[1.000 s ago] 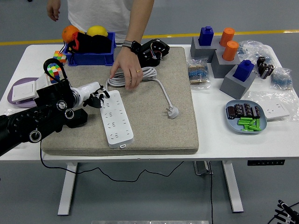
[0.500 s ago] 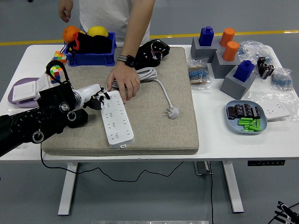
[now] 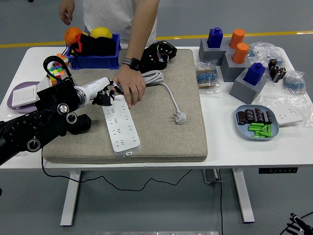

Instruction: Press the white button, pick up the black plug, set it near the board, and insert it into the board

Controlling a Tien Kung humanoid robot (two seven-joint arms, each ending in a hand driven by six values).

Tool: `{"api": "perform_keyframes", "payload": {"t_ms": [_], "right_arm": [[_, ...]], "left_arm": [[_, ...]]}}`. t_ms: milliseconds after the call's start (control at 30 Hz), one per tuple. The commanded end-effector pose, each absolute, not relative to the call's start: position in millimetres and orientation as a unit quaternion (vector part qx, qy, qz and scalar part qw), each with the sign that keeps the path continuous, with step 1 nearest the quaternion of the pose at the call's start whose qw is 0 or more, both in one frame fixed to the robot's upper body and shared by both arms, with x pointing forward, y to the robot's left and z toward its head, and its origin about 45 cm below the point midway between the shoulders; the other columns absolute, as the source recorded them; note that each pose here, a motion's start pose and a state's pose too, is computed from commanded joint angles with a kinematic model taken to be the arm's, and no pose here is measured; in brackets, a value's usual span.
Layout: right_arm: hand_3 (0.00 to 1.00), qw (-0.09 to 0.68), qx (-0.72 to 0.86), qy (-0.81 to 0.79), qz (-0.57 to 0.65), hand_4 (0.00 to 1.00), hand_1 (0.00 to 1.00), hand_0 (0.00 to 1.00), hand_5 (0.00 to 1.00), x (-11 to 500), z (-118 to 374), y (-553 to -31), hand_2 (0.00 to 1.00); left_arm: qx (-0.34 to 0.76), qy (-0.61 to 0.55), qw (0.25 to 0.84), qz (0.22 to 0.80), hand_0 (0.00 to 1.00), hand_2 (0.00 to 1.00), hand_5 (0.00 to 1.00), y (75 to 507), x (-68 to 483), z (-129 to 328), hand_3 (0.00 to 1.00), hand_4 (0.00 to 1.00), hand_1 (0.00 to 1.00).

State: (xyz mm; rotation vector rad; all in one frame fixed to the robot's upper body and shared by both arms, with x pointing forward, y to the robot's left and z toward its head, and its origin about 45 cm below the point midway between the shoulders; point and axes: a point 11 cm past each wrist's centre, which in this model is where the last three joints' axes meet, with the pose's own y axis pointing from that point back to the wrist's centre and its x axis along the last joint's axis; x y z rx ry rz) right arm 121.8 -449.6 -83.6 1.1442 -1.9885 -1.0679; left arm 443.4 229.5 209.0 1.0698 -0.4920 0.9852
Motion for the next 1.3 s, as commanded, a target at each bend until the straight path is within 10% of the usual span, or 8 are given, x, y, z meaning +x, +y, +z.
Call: {"api": "perform_keyframes", "payload": {"t_ms": [367, 400, 567, 600, 767, 800, 1300], "right_arm": [[0.62, 0.302, 0.43, -0.748, -0.405, 0.721, 0.604, 0.774, 0.471, 118.3, -84.9, -448.8, 0.62], [0.62, 0.302, 0.429, -0.749, -0.405, 0.72, 0.604, 0.774, 0.47, 118.1, -84.9, -449.0, 0.62], [0.62, 0.301, 0.429, -0.749, -0.405, 0.72, 0.604, 0.774, 0.47, 118.0, -84.8, -448.9, 0.62], [0.62, 0.301, 0.43, -0.748, -0.406, 0.72, 0.604, 0.774, 0.47, 117.7, -85.3, -448.1, 0.62], [0.62, 0.3, 0.431, -0.748, -0.407, 0.72, 0.604, 0.774, 0.47, 117.2, -86.0, -446.3, 0.62], [0.62, 0.3, 0.431, -0.747, -0.407, 0.72, 0.603, 0.774, 0.469, 117.2, -86.0, -446.4, 0.62], [0.621, 0.3, 0.431, -0.748, -0.407, 0.72, 0.604, 0.774, 0.468, 118.0, -85.6, -446.9, 0.62]], "left_arm": [[0.481, -0.197, 0.71, 0.475, 0.113, 0.131, 0.002, 274.2, 423.4, 210.9, 0.648, 0.002, 0.083], [0.485, -0.193, 0.708, 0.475, 0.237, 0.34, 0.002, 278.9, 420.8, 209.2, 0.589, 0.578, 0.369], [0.489, -0.17, 0.702, 0.489, 0.237, 0.34, 0.002, 305.3, 406.4, 198.4, 0.589, 0.578, 0.369], [0.486, -0.165, 0.702, 0.494, 0.588, 0.637, 0.002, 309.7, 403.8, 196.7, 0.587, 0.901, 0.735], [0.49, -0.154, 0.704, 0.49, 0.588, 0.637, 0.002, 322.4, 392.8, 188.3, 0.587, 0.901, 0.735], [0.492, -0.155, 0.704, 0.488, 0.879, 0.836, 0.105, 323.9, 391.4, 186.8, 0.705, 0.998, 0.918], [0.504, -0.149, 0.7, 0.484, 0.922, 0.894, 0.09, 337.5, 384.4, 171.4, 0.692, 0.998, 0.956]]}}
